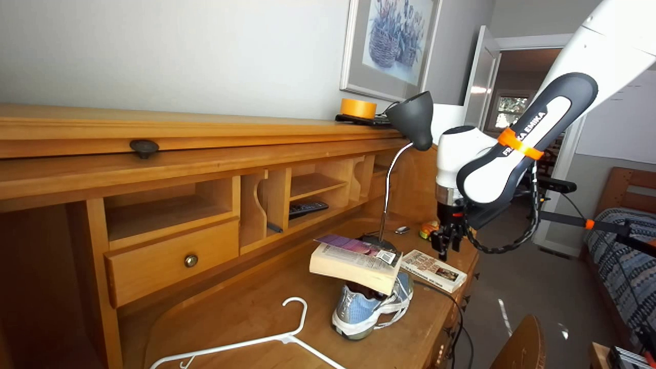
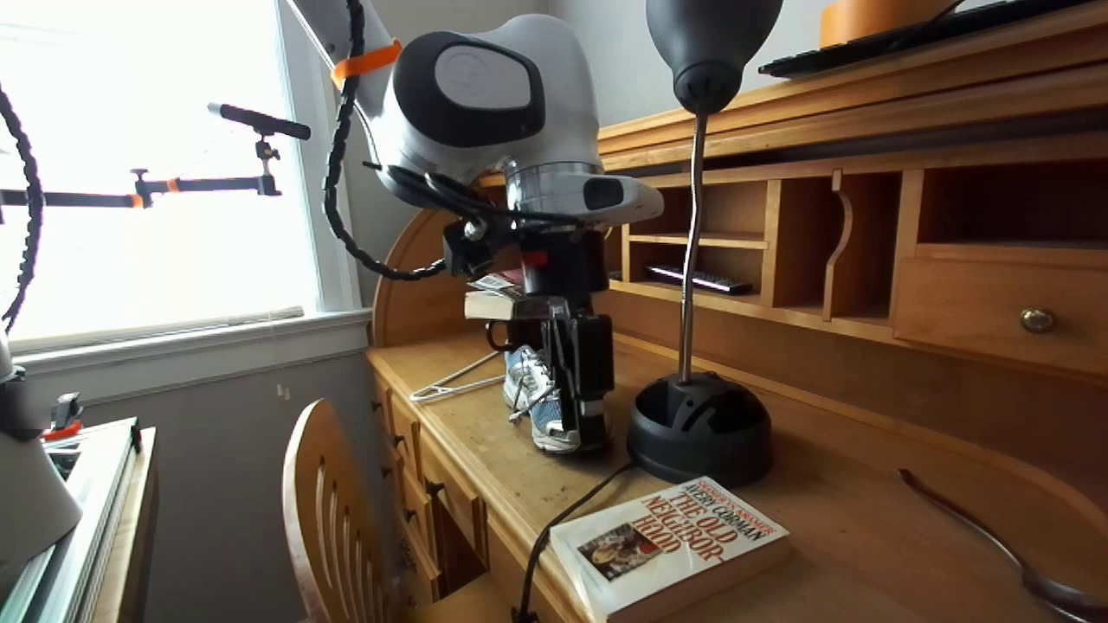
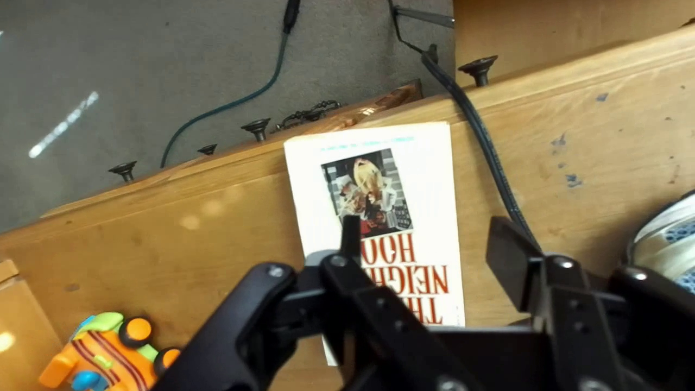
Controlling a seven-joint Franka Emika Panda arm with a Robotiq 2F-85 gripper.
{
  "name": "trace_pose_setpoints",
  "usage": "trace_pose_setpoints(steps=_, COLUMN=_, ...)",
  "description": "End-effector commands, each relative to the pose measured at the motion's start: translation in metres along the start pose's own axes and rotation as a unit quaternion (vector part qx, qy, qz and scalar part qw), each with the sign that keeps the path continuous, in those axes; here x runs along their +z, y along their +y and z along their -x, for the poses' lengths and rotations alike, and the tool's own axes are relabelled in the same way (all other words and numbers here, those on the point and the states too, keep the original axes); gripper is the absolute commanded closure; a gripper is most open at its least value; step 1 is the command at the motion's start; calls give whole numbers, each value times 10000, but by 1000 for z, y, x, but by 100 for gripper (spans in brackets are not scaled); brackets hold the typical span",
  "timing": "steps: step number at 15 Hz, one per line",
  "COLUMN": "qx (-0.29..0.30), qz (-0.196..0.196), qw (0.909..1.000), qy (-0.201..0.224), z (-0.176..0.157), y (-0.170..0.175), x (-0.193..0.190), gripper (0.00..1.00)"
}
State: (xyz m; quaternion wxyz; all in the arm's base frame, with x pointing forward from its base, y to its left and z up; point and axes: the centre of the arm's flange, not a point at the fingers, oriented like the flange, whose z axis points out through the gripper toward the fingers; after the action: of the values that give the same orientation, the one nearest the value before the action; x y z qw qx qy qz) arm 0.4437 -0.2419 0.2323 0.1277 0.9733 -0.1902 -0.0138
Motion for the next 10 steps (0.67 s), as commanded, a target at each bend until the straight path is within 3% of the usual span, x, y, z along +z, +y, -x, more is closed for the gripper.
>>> trace_pose_setpoints(steps=1, qx=46, qz=-540, qw=9983, qy=205, z=16, y=15, x=12, gripper=5)
trace_pose_setpoints(steps=2, qx=90, qz=-675, qw=9973, qy=256, z=17, y=20, x=14, gripper=7)
trace_pose_setpoints(steps=3, qx=174, qz=-784, qw=9962, qy=330, z=19, y=24, x=16, gripper=40)
trace_pose_setpoints(steps=5, qx=316, qz=-949, qw=9939, qy=468, z=19, y=33, x=20, gripper=36)
trace_pose_setpoints(steps=10, qx=359, qz=-1443, qw=9869, qy=619, z=23, y=41, x=31, gripper=77)
